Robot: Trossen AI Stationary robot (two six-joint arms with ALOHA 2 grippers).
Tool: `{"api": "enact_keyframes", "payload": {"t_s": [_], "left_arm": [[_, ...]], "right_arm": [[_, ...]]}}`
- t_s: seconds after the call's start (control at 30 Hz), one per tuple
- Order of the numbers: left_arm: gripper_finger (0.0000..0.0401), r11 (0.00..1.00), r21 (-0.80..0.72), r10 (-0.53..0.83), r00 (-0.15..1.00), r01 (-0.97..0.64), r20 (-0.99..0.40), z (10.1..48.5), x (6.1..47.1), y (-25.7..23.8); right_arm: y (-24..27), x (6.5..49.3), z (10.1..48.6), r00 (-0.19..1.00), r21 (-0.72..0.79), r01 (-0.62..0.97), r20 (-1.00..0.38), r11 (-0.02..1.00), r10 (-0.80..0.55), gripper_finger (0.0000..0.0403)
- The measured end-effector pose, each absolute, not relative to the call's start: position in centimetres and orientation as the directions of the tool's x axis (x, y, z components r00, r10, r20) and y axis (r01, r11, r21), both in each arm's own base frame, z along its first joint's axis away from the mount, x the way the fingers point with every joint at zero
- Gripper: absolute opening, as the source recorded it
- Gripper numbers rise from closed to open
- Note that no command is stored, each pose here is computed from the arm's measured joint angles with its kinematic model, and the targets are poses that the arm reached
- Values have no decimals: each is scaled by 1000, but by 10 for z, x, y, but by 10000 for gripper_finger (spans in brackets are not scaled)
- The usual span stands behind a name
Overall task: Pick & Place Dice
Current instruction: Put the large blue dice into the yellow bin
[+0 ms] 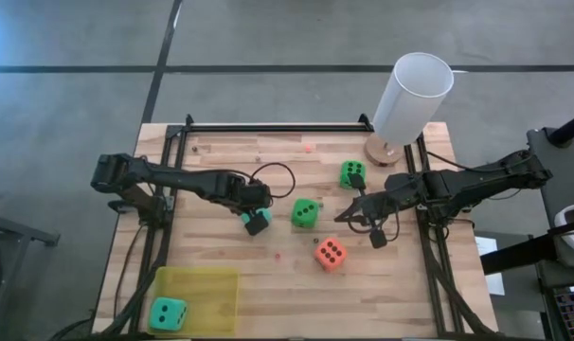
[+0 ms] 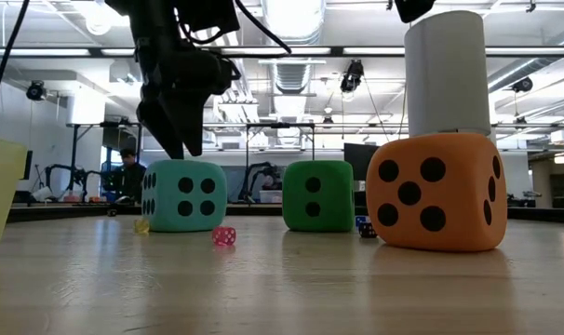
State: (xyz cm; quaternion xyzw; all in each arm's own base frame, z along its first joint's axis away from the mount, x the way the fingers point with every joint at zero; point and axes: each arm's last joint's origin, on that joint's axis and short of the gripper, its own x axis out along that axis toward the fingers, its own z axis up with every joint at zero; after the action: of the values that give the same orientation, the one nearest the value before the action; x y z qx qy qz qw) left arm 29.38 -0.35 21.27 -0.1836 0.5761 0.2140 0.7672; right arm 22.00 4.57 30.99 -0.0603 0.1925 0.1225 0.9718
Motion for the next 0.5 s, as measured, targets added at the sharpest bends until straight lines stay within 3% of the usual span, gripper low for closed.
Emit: {"api": "enact_keyframes", "payload": {"t_s": [0.5], "left_arm": [[384, 846, -39, 102, 234, -532, -967, 209, 295, -3]], "right_arm": [[46, 220, 310, 896, -70, -261, -389, 963, 215, 8]]}}
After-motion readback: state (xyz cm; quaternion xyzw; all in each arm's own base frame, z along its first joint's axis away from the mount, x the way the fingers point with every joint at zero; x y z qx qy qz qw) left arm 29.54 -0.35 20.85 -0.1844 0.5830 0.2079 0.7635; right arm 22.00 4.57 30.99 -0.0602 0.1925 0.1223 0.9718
